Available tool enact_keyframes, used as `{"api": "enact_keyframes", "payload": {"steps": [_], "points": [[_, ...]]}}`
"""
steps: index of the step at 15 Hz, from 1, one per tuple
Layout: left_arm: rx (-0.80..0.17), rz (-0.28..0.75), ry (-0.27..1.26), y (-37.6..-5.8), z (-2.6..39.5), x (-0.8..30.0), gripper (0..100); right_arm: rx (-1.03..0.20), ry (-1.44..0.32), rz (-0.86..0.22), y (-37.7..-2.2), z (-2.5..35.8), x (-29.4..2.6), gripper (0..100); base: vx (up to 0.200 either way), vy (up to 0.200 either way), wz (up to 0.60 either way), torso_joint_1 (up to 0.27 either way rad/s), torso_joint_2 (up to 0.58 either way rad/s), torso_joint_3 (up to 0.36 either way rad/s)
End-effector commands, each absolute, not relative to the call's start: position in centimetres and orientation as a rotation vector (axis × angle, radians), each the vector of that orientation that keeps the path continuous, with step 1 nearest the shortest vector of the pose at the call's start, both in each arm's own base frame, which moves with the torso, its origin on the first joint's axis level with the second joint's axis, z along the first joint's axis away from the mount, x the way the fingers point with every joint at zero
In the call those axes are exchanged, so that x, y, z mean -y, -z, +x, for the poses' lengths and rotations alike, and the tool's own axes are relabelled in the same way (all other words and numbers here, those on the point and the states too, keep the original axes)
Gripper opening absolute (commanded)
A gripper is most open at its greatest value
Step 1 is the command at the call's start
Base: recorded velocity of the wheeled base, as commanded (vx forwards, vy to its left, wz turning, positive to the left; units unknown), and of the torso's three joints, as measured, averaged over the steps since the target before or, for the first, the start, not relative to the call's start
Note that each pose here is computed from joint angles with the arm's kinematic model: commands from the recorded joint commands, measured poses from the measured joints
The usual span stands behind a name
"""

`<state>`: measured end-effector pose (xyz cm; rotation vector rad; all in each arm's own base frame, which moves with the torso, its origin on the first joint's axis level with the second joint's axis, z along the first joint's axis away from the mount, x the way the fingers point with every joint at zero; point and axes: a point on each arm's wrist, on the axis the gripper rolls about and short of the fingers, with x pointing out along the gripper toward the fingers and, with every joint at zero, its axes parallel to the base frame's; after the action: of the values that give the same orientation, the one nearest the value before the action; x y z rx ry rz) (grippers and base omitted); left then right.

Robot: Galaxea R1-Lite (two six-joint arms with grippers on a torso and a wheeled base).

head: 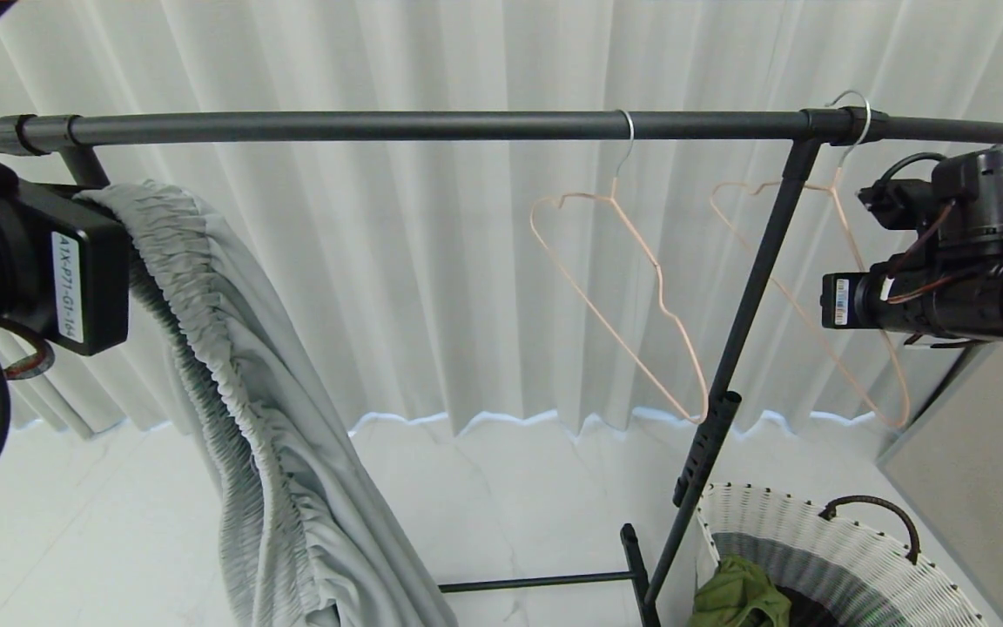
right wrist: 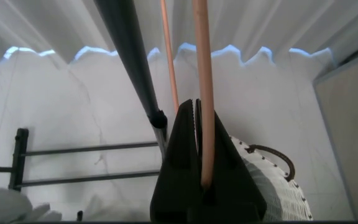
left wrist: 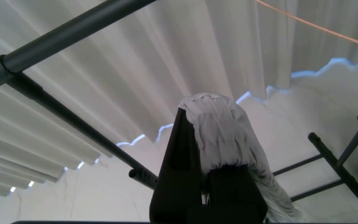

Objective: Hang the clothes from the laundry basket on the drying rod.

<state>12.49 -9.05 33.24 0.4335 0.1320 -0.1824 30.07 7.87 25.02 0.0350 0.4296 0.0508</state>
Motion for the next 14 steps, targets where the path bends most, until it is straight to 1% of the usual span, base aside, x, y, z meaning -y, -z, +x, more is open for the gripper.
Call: {"api": "enact_keyframes", "payload": {"steps": [1, 5, 8, 11, 14], "points": [[-0.133, 0.436, 0.182, -33.2, 12.5, 9.1, 0, -0.394, -0.040, 0.041, -26.2, 28.9, -7.5, 0, 0.000, 0.000, 0.00, 0.000, 0.00, 0.000], [-0.134, 0.436, 0.183, -33.1, 12.5, 9.1, 0, -0.385, -0.025, 0.035, -26.5, 26.7, -6.9, 0, 0.000, 0.000, 0.00, 0.000, 0.00, 0.000], [-0.133, 0.436, 0.181, -33.2, 12.5, 9.0, 0, -0.377, -0.026, 0.034, -26.5, 23.7, -6.1, 0, 0.000, 0.000, 0.00, 0.000, 0.00, 0.000], [-0.134, 0.437, 0.176, -33.2, 12.5, 9.0, 0, -0.382, -0.027, 0.025, -25.8, 20.8, -5.3, 0, -0.200, 0.000, 0.00, 0.010, 0.00, 0.004], [-0.145, 0.445, 0.178, -32.7, 12.3, 8.9, 0, -0.409, -0.033, -0.022, -24.4, 18.5, -4.6, 0, -0.200, 0.000, 0.00, -0.009, 0.00, 0.009]]}}
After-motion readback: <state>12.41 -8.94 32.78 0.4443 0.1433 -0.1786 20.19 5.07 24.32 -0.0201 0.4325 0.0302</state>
